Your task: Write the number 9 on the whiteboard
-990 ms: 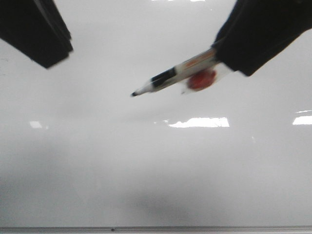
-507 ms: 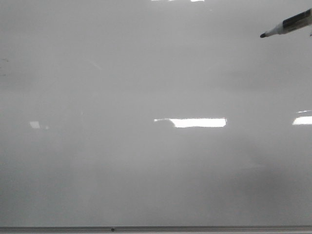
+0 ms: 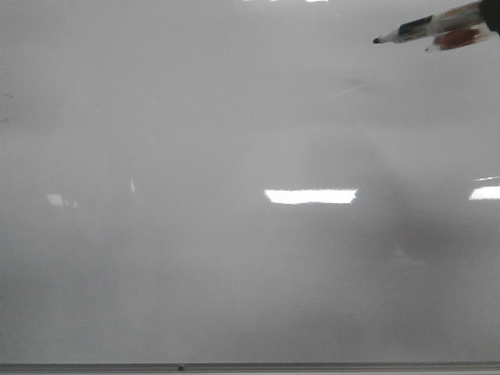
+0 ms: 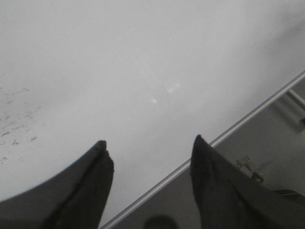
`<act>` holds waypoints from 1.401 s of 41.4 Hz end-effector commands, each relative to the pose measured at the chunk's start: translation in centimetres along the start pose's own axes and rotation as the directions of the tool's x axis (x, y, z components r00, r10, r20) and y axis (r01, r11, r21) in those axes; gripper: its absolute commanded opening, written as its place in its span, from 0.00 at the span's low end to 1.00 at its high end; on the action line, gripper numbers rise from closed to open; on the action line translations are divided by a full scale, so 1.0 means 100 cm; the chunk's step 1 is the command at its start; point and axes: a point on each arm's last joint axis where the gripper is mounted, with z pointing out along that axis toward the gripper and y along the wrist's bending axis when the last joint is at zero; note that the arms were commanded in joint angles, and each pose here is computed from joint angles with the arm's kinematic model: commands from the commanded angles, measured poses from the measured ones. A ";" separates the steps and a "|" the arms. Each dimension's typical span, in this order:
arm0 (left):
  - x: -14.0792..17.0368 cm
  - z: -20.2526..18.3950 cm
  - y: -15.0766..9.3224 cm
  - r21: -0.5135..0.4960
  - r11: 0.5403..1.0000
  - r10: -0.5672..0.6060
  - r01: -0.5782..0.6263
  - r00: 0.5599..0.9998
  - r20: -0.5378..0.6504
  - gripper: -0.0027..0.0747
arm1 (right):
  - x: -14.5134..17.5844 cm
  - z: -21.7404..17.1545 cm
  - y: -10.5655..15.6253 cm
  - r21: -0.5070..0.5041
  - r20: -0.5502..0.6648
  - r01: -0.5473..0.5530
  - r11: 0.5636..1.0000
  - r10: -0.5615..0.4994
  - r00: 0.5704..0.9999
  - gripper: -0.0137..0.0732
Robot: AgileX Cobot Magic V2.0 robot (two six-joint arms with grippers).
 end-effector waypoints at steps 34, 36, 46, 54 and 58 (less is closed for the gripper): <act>-0.012 -0.009 0.001 -0.017 0.999 -0.030 0.032 0.994 0.104 0.51 | -0.053 0.095 -0.005 -0.090 -0.063 0.083 0.992 -0.089 0.994 0.08; -0.012 -0.009 0.001 -0.017 0.999 -0.030 0.032 0.994 0.104 0.51 | -0.046 0.096 -0.008 -0.088 -0.104 0.083 0.993 -0.092 0.990 0.09; -0.012 -0.009 0.001 -0.017 0.999 -0.030 0.032 0.994 0.104 0.51 | -0.054 0.065 -0.042 0.096 -0.013 0.027 0.995 -0.026 1.000 0.09; -0.013 -0.010 0.001 -0.021 0.999 -0.030 0.032 0.994 0.110 0.51 | -0.064 0.059 -0.040 0.087 0.005 0.039 0.995 -0.040 0.999 0.09; -0.013 -0.010 0.001 -0.021 0.999 -0.030 0.032 0.994 0.110 0.51 | -0.058 0.065 -0.037 0.052 -0.052 0.048 0.998 -0.045 0.998 0.09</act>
